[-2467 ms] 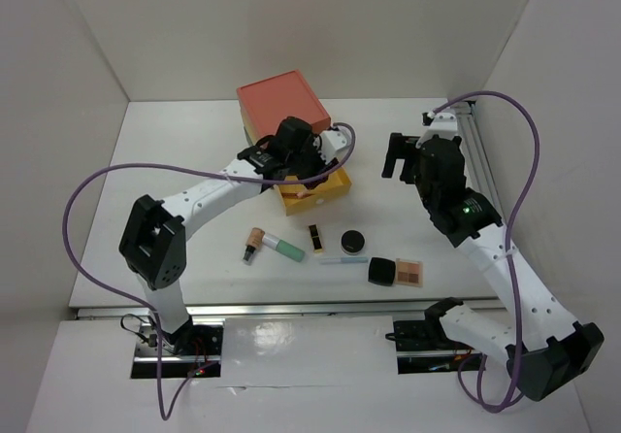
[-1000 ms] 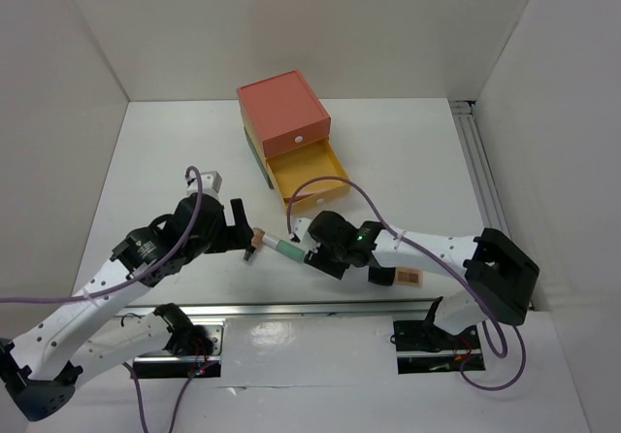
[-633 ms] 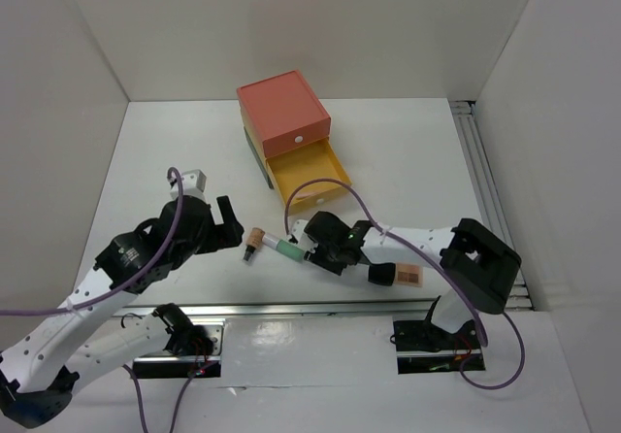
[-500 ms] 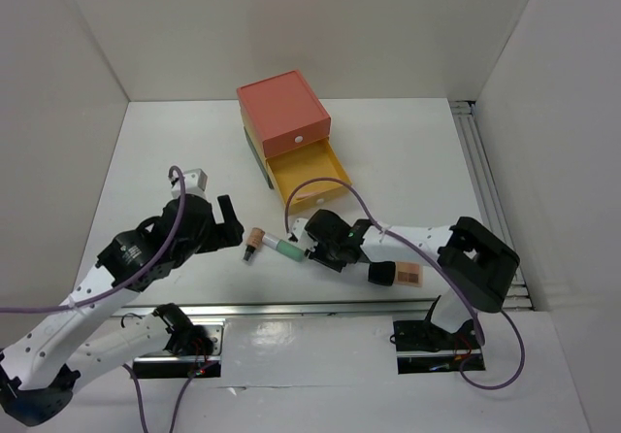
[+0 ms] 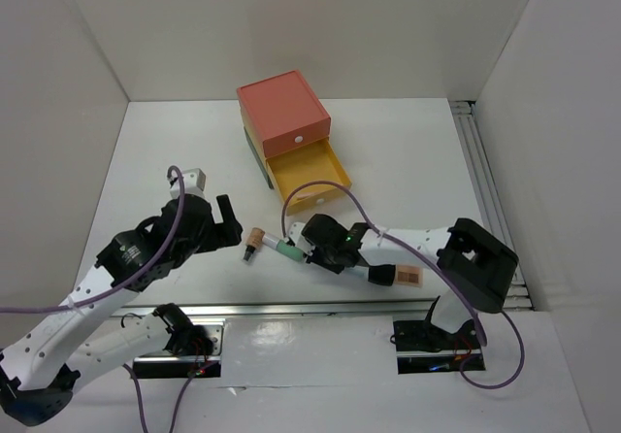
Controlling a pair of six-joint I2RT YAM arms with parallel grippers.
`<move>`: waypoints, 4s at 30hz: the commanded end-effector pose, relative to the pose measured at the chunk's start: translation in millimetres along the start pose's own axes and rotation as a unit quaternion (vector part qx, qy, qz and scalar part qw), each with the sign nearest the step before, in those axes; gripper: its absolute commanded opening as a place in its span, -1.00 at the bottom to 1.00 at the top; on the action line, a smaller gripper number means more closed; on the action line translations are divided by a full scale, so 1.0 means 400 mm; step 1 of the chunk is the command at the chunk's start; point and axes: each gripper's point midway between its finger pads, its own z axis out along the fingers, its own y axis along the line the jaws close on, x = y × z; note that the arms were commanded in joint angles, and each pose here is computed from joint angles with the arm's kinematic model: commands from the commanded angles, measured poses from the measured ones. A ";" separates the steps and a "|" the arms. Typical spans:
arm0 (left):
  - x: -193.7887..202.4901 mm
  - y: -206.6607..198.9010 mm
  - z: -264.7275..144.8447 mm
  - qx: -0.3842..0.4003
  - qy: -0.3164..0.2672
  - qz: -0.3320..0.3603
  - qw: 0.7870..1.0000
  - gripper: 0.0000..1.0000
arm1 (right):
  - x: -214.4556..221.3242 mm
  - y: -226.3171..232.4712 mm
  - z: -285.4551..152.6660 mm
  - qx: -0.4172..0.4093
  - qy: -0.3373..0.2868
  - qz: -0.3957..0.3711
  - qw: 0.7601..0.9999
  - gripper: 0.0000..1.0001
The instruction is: Organize the makeup
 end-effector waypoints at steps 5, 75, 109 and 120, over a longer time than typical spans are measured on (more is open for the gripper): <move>-0.039 -0.003 -0.030 0.006 -0.028 -0.013 0.999 1.00 | -0.071 0.012 -0.089 0.010 -0.059 -0.007 0.998 -0.69; -0.023 -0.069 0.138 -0.052 0.043 -0.017 0.998 1.00 | -0.167 -0.106 -0.140 0.128 -0.214 0.330 0.910 0.90; -0.025 -0.034 0.097 -0.054 0.023 -0.027 0.998 1.00 | -0.152 -0.097 -0.002 0.158 -0.211 0.372 0.890 -0.69; -0.068 -0.051 0.088 -0.043 0.000 -0.036 0.998 1.00 | -0.258 -0.011 -0.255 0.025 -0.269 0.224 0.936 -0.71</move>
